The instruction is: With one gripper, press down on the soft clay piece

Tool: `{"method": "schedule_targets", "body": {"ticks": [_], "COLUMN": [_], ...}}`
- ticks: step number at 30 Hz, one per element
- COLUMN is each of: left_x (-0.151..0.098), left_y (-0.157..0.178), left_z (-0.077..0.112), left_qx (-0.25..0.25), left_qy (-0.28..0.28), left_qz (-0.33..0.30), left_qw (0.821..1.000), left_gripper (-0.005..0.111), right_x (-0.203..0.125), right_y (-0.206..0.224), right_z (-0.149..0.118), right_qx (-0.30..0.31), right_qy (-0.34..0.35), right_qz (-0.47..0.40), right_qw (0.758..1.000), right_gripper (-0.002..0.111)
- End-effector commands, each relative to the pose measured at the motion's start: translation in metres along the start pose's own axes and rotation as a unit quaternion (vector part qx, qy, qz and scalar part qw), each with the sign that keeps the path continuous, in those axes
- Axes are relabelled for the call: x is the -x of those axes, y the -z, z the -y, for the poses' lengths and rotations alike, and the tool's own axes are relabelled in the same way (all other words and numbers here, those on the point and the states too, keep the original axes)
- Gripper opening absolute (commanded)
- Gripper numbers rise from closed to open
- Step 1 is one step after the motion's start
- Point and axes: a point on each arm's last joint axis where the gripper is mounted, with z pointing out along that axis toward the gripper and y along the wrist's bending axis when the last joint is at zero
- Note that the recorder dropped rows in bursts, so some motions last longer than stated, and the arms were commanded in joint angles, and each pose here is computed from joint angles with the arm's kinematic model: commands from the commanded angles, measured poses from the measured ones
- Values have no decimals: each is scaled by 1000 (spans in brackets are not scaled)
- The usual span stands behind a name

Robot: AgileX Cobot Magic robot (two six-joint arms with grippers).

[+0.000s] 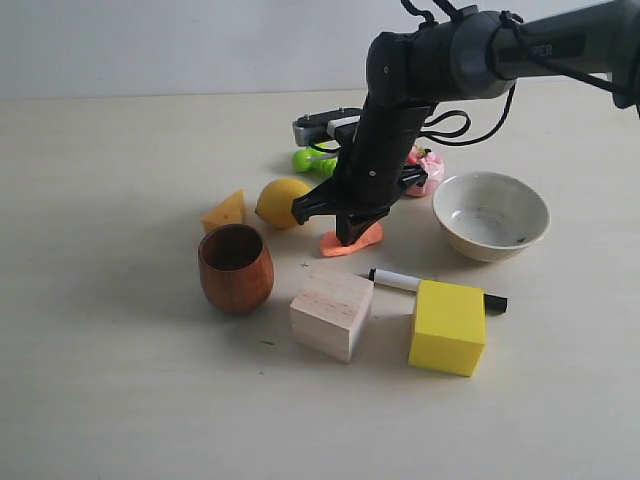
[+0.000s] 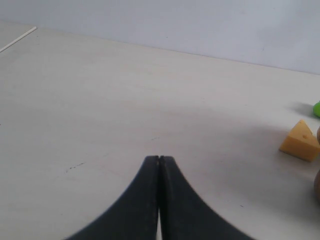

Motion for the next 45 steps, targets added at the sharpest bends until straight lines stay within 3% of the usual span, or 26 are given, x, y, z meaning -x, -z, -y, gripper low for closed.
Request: {"method": "schedule_targets", "body": {"ticks": [1, 24, 45], "left_x": [2, 2, 2], "left_y": [1, 1, 1], "left_z": [0, 0, 0], "left_qx": [-2, -2, -2], "left_qy": [6, 6, 6], "left_qz": [9, 9, 9], "left_qw": [1000, 1000, 1000], "left_gripper": [0, 0, 0], "right_x": [-12, -15, -4], "right_y": [-30, -37, 25], "right_z": [7, 10, -1], "right_qx": [-12, -20, -20], "right_qy": [5, 11, 17], "right_qz": [-47, -66, 10], "right_qw": [999, 998, 1000], "right_gripper": [0, 0, 0]}}
